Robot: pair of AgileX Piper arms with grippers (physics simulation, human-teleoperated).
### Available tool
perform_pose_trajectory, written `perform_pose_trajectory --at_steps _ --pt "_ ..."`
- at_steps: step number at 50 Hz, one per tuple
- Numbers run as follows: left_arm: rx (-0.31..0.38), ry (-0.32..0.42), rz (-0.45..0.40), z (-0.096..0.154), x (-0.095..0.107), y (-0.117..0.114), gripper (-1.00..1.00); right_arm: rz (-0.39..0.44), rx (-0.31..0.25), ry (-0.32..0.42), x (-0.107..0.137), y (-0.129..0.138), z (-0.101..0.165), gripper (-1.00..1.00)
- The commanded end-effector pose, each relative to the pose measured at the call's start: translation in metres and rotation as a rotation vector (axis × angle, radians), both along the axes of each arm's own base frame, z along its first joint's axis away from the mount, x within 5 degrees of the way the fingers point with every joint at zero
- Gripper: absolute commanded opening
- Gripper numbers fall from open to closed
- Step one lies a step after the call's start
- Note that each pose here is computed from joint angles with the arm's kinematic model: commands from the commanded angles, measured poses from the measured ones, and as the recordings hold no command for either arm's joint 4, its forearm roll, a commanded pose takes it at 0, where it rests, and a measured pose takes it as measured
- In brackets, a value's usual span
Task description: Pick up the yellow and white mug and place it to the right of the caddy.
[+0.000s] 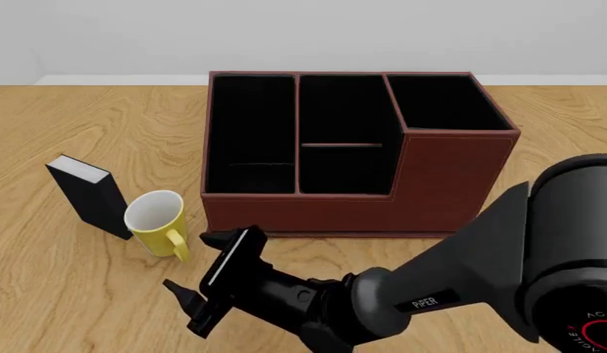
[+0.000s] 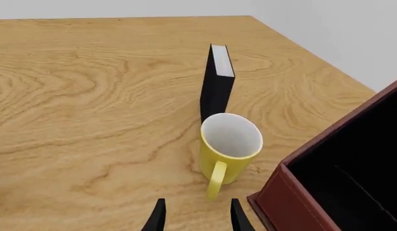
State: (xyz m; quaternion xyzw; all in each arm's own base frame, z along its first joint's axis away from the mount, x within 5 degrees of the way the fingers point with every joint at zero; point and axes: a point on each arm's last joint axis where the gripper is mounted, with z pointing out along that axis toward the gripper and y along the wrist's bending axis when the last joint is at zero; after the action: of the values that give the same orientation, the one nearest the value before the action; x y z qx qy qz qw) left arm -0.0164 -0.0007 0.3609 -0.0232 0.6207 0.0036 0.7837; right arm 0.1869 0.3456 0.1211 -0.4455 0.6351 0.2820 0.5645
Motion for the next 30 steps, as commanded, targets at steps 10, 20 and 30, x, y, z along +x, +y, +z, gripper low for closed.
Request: perform_pose_trajectory --at_steps 10,20,30 --pt "0.004 0.013 -0.002 -0.004 0.003 0.0 1.0 -0.008 -0.005 0.007 0.007 0.007 -0.003 1.0" --pt "0.009 0.02 -0.002 -0.007 0.005 0.0 1.0 -0.018 -0.01 0.012 0.013 0.01 -0.007 1.0" --pt "0.01 0.02 -0.006 -0.008 0.007 0.0 1.0 -0.024 -0.009 0.0 0.019 0.012 -0.006 1.0"
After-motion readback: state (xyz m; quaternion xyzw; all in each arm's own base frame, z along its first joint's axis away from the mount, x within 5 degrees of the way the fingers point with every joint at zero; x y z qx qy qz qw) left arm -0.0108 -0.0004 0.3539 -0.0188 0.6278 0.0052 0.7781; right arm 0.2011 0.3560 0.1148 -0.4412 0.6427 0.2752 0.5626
